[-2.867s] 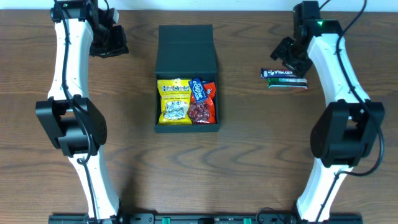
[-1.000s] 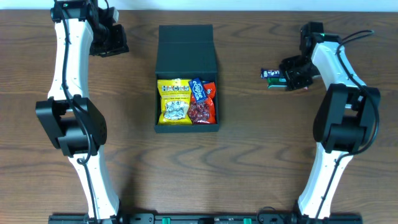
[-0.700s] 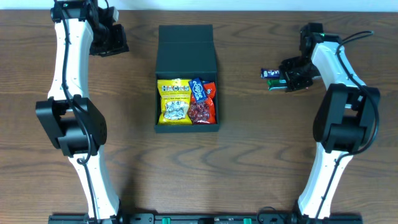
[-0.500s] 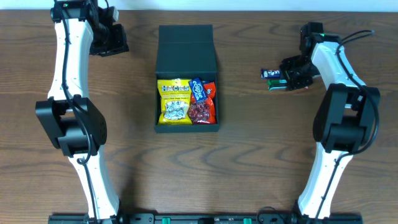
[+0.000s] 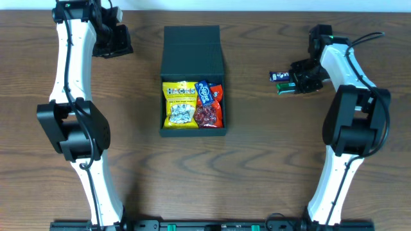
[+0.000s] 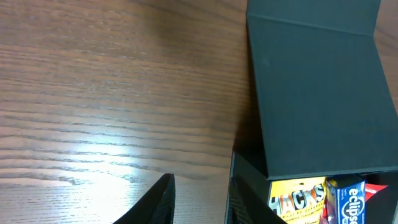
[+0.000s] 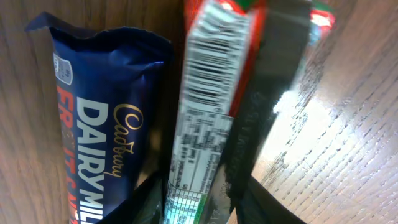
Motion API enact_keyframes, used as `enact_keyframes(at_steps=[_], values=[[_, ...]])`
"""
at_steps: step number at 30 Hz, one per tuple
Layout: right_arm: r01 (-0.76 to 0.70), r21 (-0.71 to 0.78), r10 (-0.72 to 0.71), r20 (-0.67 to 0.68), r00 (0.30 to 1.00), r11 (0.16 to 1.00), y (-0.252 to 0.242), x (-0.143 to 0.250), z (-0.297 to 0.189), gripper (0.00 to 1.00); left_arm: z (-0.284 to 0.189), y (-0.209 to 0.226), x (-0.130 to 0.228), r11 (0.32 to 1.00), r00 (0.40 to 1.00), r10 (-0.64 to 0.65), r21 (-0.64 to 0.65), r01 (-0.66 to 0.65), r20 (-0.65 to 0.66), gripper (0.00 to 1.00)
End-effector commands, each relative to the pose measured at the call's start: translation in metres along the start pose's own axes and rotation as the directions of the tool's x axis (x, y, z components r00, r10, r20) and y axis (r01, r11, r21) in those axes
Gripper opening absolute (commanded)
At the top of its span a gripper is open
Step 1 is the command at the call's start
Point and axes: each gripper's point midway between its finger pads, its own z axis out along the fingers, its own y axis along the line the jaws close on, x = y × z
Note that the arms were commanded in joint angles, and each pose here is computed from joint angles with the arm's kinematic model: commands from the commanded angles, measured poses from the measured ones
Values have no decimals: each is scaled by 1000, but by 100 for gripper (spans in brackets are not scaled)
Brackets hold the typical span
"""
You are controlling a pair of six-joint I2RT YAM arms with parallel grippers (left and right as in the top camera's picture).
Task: Pack container
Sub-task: 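Carry the green bar into the box and lower it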
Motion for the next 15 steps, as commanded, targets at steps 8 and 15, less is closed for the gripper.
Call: enact_keyframes(at_steps=[8, 15], values=[[-17, 37, 17, 3, 1000, 999, -8, -3, 9, 27, -4, 2, -6, 1000, 1000, 3, -5, -3, 19, 30], [-21, 17, 23, -110, 994, 1000, -6, 17, 6, 18, -4, 2, -6, 1000, 1000, 3, -5, -3, 19, 30]])
